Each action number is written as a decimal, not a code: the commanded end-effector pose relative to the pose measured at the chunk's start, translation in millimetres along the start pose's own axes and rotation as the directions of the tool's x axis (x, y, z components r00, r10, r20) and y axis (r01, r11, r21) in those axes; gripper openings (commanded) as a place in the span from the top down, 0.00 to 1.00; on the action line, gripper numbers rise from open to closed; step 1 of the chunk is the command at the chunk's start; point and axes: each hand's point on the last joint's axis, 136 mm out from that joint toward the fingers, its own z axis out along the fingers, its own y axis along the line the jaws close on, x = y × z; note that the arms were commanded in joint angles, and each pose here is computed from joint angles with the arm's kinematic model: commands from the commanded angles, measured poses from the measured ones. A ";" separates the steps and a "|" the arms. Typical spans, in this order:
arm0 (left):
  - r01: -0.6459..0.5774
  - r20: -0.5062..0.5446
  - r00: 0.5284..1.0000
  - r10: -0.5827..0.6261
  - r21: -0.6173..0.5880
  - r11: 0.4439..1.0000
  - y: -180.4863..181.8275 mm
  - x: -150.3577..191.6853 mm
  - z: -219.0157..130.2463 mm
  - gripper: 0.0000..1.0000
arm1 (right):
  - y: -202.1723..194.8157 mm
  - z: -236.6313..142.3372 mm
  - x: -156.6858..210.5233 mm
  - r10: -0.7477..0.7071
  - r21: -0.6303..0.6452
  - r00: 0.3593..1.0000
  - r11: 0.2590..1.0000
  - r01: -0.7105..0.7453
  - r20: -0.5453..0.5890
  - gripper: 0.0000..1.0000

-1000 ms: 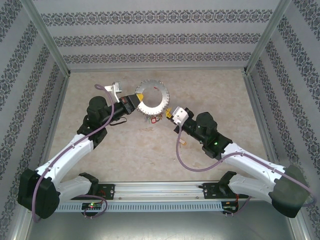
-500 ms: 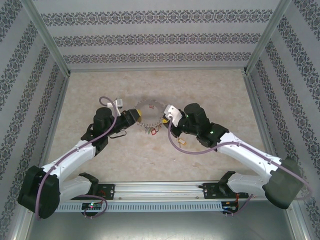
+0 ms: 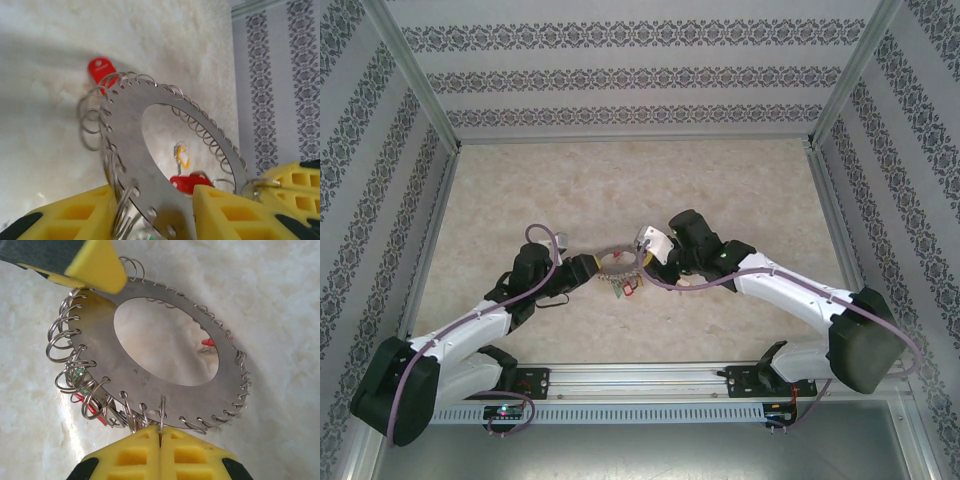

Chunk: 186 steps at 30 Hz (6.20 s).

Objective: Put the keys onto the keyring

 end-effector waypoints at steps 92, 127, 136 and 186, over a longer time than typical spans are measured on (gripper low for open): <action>-0.947 0.265 0.016 0.964 0.314 -0.071 -129.7 52.7 -2.3 0.87 | 45.2 -40.5 -40.1 -0.489 -0.130 0.853 0.848 0.513 0.180 1.00; -0.948 0.353 0.111 0.929 0.319 -0.008 -143.9 45.8 4.2 1.00 | 36.4 -46.3 -25.9 -0.418 -0.066 0.882 0.895 0.440 0.219 0.80; -0.938 0.468 0.164 0.868 0.347 -0.009 -164.5 45.2 -4.0 1.00 | 13.2 -53.8 -26.3 -0.328 -0.012 0.892 0.937 0.349 0.311 0.81; -0.956 0.496 0.292 0.818 0.140 0.257 -168.0 -9.9 -13.5 1.00 | -80.7 -53.9 87.6 0.774 0.294 0.633 0.603 -0.741 0.006 0.79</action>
